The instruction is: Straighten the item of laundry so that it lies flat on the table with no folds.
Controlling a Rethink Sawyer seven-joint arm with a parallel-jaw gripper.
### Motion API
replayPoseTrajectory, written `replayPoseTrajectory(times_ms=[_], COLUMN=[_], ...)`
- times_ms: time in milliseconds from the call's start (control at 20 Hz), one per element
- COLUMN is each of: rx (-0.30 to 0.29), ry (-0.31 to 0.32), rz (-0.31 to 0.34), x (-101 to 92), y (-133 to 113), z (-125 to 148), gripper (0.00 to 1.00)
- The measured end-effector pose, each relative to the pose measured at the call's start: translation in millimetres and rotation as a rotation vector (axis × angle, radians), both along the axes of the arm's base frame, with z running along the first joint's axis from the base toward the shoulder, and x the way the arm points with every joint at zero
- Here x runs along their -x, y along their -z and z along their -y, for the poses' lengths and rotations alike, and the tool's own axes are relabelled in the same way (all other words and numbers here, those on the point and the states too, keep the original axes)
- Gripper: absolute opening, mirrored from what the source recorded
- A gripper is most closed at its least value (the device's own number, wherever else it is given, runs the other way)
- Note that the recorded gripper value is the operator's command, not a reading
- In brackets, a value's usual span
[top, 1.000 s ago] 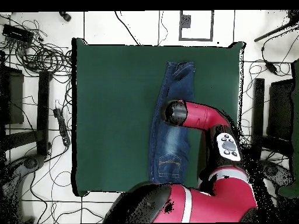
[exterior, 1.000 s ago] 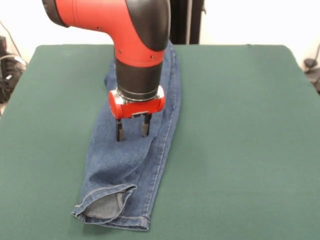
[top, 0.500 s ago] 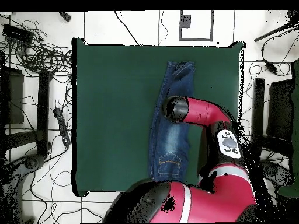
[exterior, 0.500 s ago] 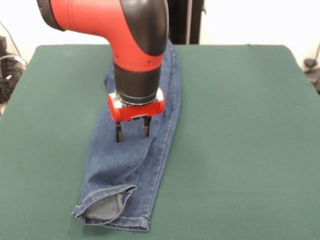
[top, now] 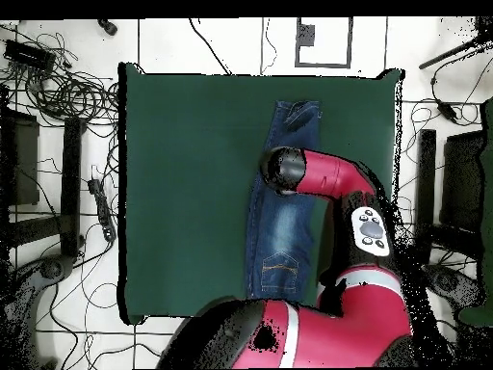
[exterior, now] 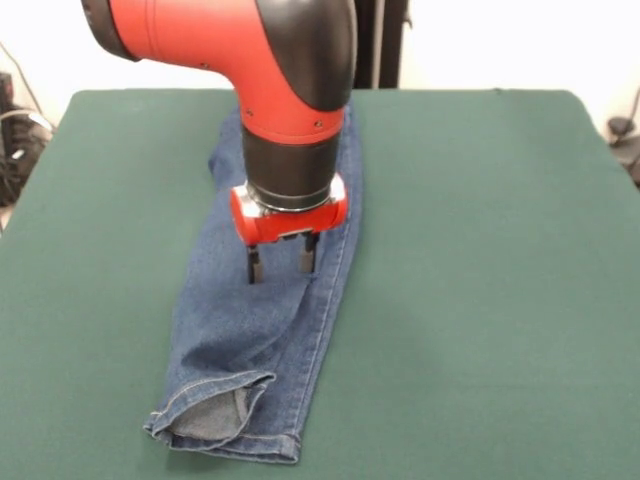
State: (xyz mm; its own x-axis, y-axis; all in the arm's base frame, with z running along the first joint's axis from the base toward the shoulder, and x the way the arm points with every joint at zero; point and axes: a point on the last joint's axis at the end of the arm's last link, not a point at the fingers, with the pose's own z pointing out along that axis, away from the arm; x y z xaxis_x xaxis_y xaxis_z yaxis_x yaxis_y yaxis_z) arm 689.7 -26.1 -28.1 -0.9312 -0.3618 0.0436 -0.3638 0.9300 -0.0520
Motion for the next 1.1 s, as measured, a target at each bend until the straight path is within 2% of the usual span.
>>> replayPoseTrajectory(times_ms=[250,400,850,1100], rx=[-0.004,-0.002,0.010,0.013], ry=[-0.013,-0.023,-0.017,-0.006], rz=[-0.013,-0.002,0.049,0.058], x=[-8.1,-15.7,-32.2,-37.2], y=[-13.6,-29.7,-58.4,-58.9], z=[-15.0,-22.6,-14.3,-5.1], gripper=[1.00,1.00,1.00,1.00])
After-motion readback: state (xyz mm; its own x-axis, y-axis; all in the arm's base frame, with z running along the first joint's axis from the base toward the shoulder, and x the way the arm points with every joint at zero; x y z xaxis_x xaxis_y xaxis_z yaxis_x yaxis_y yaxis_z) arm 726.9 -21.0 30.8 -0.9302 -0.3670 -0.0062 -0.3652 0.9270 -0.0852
